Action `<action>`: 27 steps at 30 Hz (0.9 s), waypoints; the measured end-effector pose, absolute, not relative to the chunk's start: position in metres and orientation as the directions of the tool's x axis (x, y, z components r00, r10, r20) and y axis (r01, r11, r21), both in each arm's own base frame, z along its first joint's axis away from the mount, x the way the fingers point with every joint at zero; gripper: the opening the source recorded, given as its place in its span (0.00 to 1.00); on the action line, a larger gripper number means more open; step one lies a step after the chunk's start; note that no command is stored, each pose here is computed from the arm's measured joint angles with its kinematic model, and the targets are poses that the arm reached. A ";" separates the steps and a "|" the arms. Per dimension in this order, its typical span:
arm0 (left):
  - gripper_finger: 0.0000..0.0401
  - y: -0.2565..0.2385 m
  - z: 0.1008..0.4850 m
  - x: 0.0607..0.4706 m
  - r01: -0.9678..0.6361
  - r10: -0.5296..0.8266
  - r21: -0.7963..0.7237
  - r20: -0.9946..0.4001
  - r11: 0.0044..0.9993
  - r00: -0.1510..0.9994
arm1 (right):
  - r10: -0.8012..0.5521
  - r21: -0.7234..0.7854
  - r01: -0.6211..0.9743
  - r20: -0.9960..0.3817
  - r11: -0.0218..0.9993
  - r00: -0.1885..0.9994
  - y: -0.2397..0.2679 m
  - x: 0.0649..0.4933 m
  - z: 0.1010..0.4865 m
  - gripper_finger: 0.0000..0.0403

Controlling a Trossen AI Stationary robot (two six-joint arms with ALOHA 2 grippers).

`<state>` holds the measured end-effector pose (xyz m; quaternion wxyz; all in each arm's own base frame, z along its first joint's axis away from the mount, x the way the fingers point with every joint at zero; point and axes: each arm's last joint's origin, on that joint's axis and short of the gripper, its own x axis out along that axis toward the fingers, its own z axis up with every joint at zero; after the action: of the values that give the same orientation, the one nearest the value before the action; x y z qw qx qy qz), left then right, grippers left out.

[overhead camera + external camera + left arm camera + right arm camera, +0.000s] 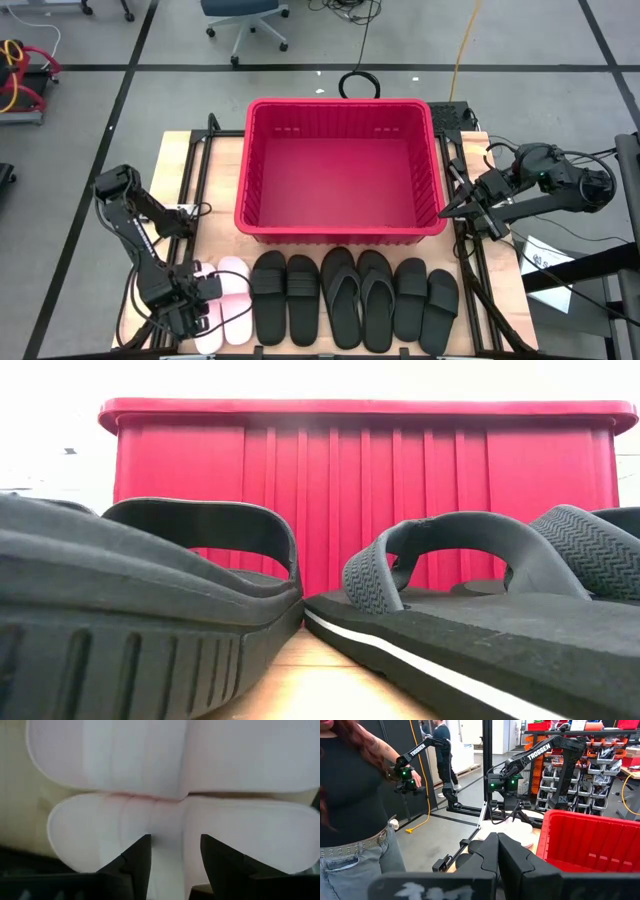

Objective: Pick and place slides into bin
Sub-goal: Put the left pink slide into the bin

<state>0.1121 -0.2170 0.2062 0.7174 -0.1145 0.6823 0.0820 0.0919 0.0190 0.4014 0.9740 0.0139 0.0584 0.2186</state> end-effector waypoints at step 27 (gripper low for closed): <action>0.35 -0.225 0.177 0.110 -0.330 0.070 0.087 -0.996 0.940 -0.062 | 0.427 0.053 -0.424 -0.108 0.904 0.898 0.019 0.092 0.401 0.00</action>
<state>0.1095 -0.2246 0.1767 0.6787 -0.0909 0.7138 0.1472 0.0919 0.0190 0.4014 0.9740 0.0139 0.0586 0.2183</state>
